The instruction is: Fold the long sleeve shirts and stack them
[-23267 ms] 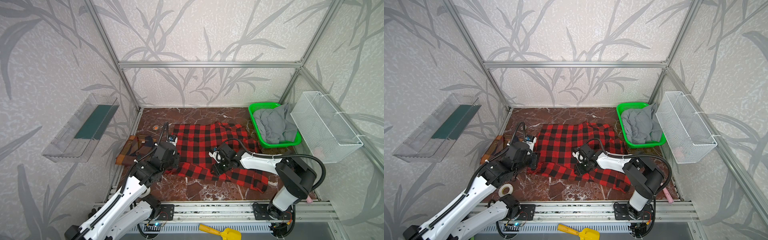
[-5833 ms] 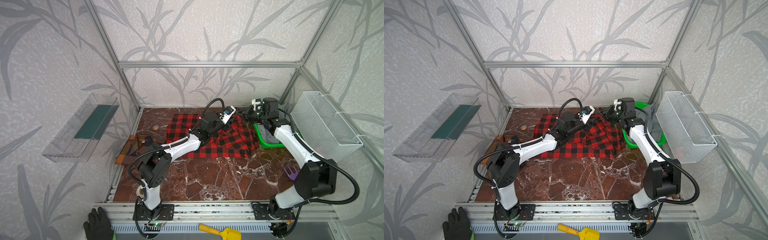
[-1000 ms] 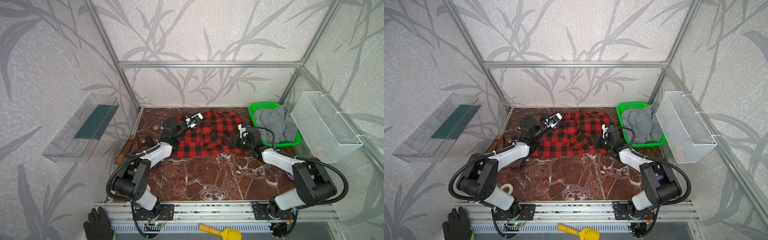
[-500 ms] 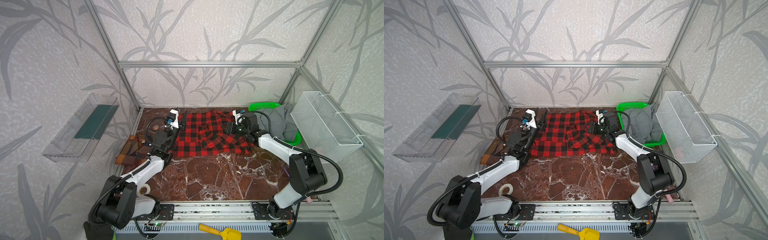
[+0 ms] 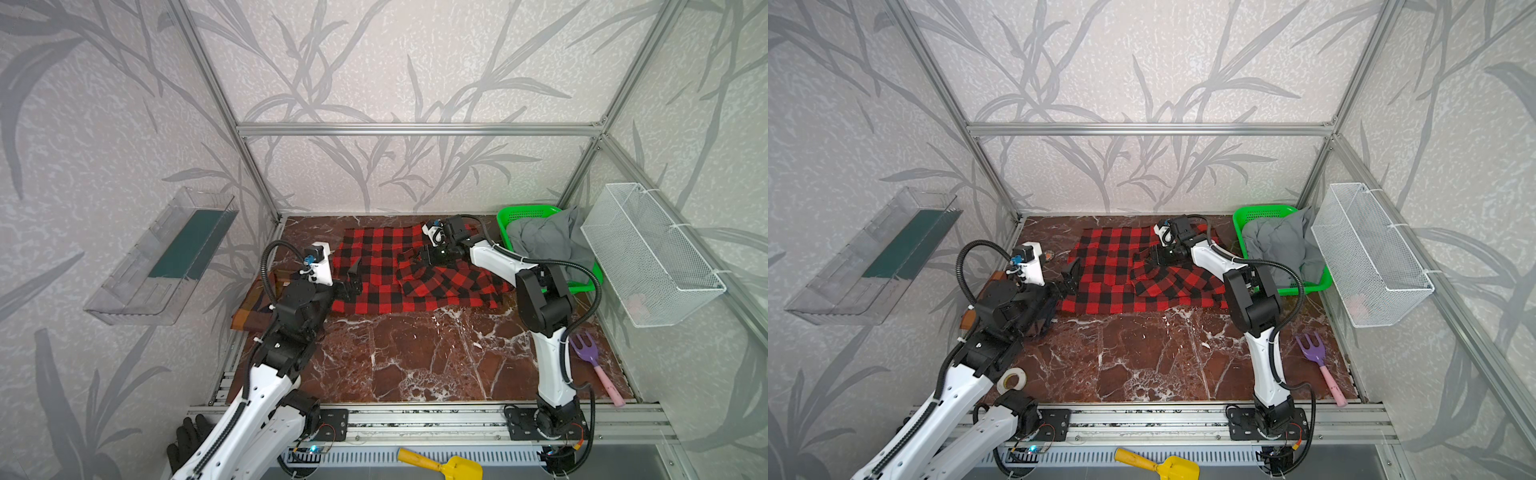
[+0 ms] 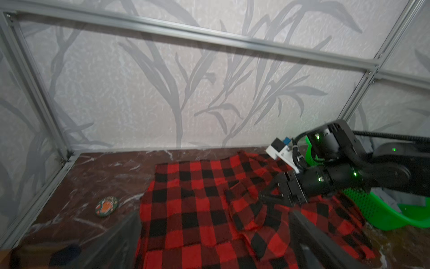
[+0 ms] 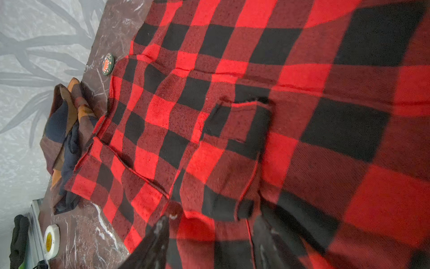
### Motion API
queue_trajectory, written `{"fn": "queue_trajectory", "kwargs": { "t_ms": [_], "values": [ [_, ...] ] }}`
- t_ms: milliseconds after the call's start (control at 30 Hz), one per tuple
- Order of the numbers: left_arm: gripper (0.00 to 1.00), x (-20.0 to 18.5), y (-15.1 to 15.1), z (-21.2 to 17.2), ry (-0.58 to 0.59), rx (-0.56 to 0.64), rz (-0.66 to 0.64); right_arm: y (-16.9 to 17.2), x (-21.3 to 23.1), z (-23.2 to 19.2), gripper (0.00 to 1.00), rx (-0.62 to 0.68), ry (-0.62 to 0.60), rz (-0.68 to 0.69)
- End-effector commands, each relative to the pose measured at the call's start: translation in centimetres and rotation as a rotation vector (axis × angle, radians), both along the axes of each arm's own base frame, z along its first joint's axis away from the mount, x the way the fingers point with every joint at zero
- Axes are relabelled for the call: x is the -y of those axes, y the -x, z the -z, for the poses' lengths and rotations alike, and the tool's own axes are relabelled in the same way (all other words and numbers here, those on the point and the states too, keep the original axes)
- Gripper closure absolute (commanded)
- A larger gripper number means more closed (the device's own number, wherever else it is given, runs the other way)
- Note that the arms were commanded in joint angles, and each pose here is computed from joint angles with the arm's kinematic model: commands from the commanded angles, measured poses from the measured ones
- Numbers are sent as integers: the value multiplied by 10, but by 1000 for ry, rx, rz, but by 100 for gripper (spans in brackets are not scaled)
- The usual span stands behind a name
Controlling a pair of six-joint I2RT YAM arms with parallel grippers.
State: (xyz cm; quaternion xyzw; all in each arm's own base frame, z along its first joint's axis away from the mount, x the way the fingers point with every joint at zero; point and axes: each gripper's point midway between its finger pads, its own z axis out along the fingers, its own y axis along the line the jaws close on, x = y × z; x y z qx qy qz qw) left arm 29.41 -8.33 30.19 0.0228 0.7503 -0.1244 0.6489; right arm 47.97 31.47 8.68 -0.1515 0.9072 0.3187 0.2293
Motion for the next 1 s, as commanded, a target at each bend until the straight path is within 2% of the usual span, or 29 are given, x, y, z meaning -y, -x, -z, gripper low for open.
{"fn": "queue_trajectory", "kwargs": {
  "t_ms": [0, 333, 633, 767, 900, 967],
  "values": [
    [1, -18, 25, 43, -88, -168, -48, -6, 1, 11, 43, -41, 51, -24],
    [1, -38, 34, 59, -93, -116, -141, -27, -10, 39, 48, -75, 92, -33],
    [1, -37, 35, 59, -121, -96, -142, -24, -22, 52, 70, -112, 44, -55],
    [1, -36, 35, 61, -124, -99, -138, -25, -28, 44, 80, -115, 7, -57],
    [1, -33, 35, 61, -127, -98, -126, -23, -31, 35, 99, -117, -21, -63],
    [1, -33, 35, 61, -130, -99, -126, -22, -30, 24, 100, -103, -32, -57]
  ]
}}
